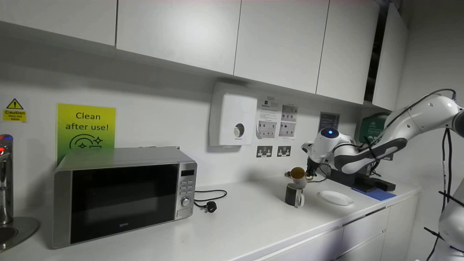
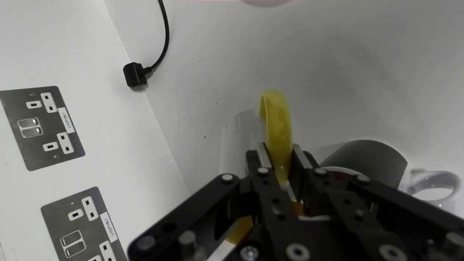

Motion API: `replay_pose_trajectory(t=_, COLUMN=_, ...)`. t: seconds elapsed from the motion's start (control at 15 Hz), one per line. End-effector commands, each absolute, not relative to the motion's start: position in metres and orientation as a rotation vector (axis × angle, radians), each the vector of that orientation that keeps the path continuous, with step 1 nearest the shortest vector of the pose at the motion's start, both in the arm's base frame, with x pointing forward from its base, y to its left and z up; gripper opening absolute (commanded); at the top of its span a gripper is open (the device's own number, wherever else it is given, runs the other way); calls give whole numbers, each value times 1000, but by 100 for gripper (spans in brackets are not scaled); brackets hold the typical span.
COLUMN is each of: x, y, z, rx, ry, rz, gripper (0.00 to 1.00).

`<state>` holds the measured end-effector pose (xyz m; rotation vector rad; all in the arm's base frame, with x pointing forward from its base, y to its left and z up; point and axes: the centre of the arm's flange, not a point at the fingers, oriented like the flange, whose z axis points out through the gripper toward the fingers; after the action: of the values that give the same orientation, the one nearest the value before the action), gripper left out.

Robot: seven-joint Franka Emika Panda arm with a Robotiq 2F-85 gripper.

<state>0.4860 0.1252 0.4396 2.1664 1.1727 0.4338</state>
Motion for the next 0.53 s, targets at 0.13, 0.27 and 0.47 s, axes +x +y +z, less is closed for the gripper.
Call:
replay_pose_trajectory(t=0.13, x=482, y=135, z=467, rx=2055, ry=1173, rz=397, gripper=5)
replay_pose_trajectory(t=0.27, x=481, y=137, z=469, rx=2029, ry=1177, rz=374, gripper=5)
replay_pose_trajectory(t=0.47, x=482, y=141, z=472, rx=1998, ry=1185, rz=343, gripper=5)
